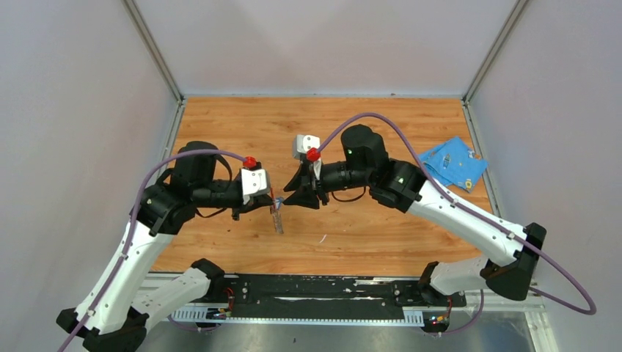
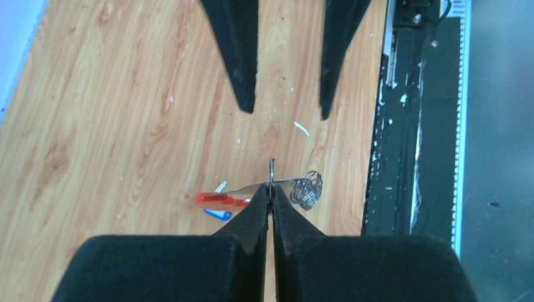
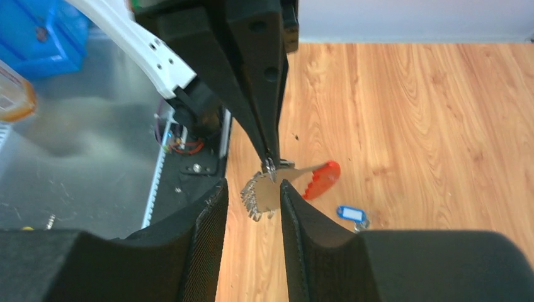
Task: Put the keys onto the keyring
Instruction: Adjust the key on the keyring.
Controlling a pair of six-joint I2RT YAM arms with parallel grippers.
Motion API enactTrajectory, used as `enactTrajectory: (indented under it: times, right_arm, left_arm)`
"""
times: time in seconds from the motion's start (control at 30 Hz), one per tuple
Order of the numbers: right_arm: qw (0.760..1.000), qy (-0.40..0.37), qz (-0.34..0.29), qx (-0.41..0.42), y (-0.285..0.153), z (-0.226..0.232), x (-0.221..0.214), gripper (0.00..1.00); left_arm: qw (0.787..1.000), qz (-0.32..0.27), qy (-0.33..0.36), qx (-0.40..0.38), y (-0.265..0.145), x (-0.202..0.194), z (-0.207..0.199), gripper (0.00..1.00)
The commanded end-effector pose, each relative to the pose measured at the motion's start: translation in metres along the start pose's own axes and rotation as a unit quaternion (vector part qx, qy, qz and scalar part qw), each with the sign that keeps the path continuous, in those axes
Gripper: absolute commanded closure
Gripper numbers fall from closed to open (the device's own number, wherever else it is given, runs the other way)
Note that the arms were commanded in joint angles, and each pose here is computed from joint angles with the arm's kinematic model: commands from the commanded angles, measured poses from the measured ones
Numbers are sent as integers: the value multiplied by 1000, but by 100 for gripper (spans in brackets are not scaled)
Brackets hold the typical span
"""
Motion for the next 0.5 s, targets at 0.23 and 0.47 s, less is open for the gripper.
enactTrajectory:
  times: [0.23, 0.47]
  right_arm:
    - [995, -52, 86, -21, 3, -21, -19, 61]
    - [995, -75, 4, -67, 1, -22, -15, 60]
  left_arm:
    - [991, 94, 95, 11, -14, 28, 8, 100]
    - [984, 151, 89, 23, -27, 37, 7, 100]
Point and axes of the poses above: each gripper's point midway between its finger pads, its own y axis out along the fingers, its own z axis along the line the jaws close on, x = y × z, the point moved 10 cm from there along -y, back along the fingers, and after that the axes turned 2 degrees about y, right-handed, at the moved point
